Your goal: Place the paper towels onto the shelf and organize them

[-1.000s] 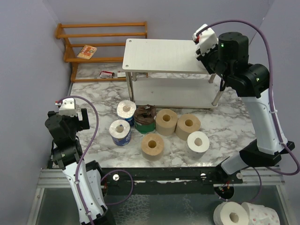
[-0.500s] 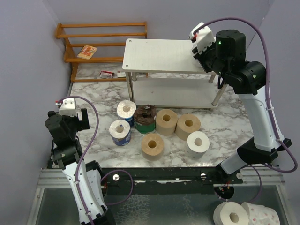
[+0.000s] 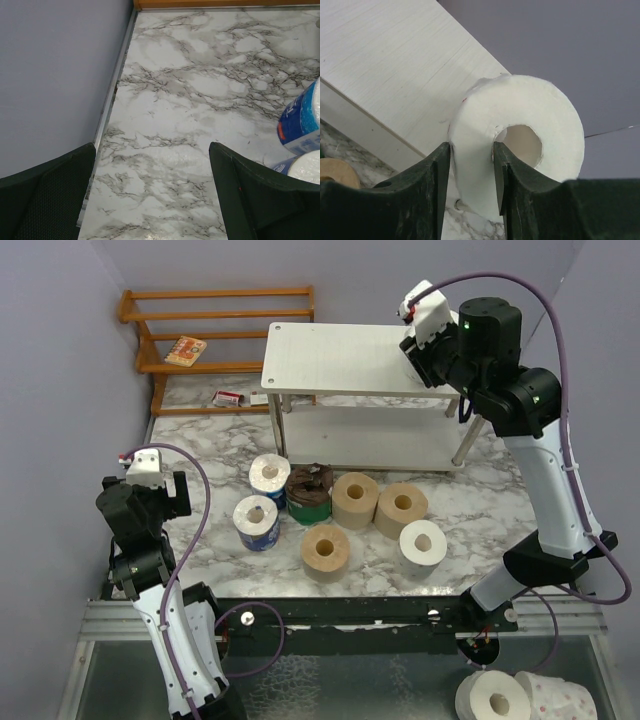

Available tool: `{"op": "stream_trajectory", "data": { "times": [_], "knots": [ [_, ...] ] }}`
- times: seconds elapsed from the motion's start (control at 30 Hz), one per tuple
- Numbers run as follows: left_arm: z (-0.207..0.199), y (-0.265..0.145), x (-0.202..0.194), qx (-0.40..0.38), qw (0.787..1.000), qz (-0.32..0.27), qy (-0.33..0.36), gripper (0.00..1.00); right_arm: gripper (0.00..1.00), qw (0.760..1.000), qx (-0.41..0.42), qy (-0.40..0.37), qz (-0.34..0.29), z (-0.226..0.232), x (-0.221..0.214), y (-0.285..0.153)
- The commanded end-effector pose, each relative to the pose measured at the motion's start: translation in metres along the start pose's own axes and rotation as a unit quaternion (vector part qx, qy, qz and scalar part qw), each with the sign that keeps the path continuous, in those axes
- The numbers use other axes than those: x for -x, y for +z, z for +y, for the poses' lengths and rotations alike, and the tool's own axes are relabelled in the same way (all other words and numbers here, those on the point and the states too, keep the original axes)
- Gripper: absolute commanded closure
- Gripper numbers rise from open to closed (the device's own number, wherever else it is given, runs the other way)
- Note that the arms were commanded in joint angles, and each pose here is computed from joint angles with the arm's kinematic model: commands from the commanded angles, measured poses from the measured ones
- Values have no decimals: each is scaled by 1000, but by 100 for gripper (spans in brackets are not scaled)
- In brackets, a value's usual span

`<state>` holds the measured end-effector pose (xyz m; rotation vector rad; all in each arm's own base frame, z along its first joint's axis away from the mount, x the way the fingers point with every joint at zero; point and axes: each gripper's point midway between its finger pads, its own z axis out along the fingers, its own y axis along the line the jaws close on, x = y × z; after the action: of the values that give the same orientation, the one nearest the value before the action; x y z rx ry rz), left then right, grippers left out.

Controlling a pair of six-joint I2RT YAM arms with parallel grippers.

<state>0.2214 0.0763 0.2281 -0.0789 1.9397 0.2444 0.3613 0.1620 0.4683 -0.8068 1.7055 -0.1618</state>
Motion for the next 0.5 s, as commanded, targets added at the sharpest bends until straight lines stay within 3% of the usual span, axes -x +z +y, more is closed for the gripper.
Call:
{"op": "stream_trajectory", "data": {
  "times": [0.0,0.23,0.47],
  "knots": [
    [3,1,2,8,1000,-8,2,1,60,999,-31,-8,-44,-18,24,0],
    [3,2,1,6,1000,-6,2,1,57,997,-42,-24,-63,-28,43,3],
    [4,2,1,8,1000,-8,3,1,48,994,-46,-32,-95,-36,58,-14]
  ]
}}
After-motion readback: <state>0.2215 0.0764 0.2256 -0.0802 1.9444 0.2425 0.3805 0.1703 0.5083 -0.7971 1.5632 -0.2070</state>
